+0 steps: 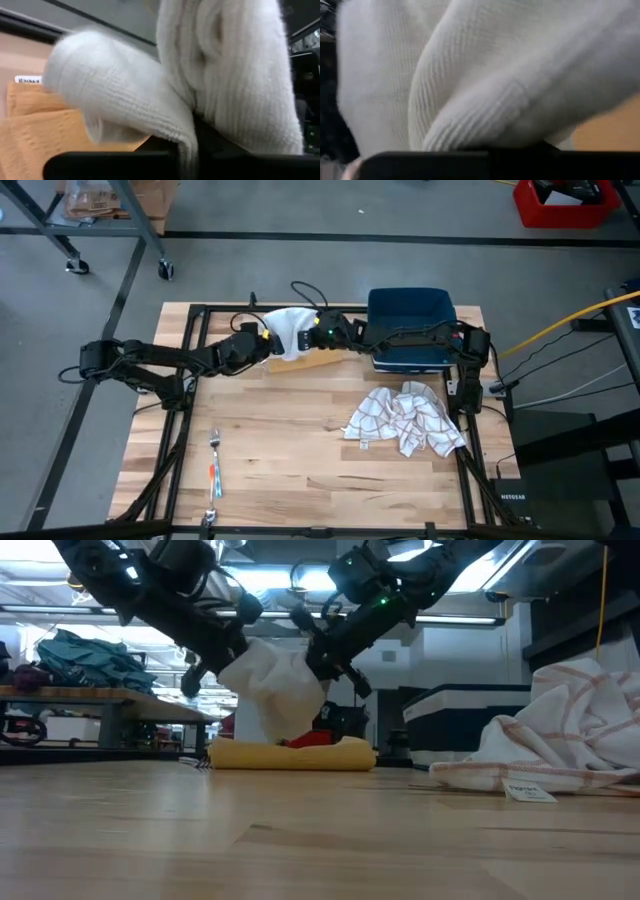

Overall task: Fold towel
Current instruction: Stack the left folded white towel on top of the yellow towel

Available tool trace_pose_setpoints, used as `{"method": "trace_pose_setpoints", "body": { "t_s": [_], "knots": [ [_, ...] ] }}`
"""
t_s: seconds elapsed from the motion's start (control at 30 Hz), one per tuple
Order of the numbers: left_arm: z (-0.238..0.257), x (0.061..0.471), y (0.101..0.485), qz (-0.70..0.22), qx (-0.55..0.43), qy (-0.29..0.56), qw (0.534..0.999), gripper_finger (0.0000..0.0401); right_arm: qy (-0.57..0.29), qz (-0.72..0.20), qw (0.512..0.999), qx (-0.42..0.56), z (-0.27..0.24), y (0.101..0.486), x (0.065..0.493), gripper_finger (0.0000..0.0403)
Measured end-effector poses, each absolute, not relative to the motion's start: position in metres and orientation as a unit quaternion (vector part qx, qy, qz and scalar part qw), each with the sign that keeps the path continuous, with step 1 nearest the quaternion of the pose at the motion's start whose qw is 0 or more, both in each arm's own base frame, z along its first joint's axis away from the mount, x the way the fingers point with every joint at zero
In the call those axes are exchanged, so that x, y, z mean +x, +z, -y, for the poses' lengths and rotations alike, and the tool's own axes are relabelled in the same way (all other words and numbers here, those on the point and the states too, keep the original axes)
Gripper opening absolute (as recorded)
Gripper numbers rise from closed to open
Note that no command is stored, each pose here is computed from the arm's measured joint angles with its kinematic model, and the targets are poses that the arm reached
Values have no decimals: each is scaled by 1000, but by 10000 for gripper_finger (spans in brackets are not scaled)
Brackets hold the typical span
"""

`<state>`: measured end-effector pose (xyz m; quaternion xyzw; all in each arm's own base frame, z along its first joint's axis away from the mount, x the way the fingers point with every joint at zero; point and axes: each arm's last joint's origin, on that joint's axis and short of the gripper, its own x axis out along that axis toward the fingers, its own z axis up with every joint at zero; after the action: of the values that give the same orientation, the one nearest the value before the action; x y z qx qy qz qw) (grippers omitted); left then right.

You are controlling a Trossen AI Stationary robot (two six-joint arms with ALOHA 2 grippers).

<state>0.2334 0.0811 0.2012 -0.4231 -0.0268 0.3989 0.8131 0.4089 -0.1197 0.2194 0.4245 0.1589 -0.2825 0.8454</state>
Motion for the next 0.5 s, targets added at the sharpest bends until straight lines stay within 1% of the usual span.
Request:
{"method": "trace_pose_setpoints", "body": {
  "t_s": [0.1,0.23,0.33,0.5],
  "knots": [
    [-84,237,191,9,-430,404,807,12,-293,-181,839,422,119,215,407,15],
    [-86,243,173,-17,-443,418,792,12,-336,-221,820,407,118,206,400,15],
    [-86,246,163,-28,-453,428,782,12,-350,-242,811,402,117,201,396,15],
    [-87,247,153,-44,-457,439,773,13,-367,-273,797,394,118,176,396,16]
  ]
}}
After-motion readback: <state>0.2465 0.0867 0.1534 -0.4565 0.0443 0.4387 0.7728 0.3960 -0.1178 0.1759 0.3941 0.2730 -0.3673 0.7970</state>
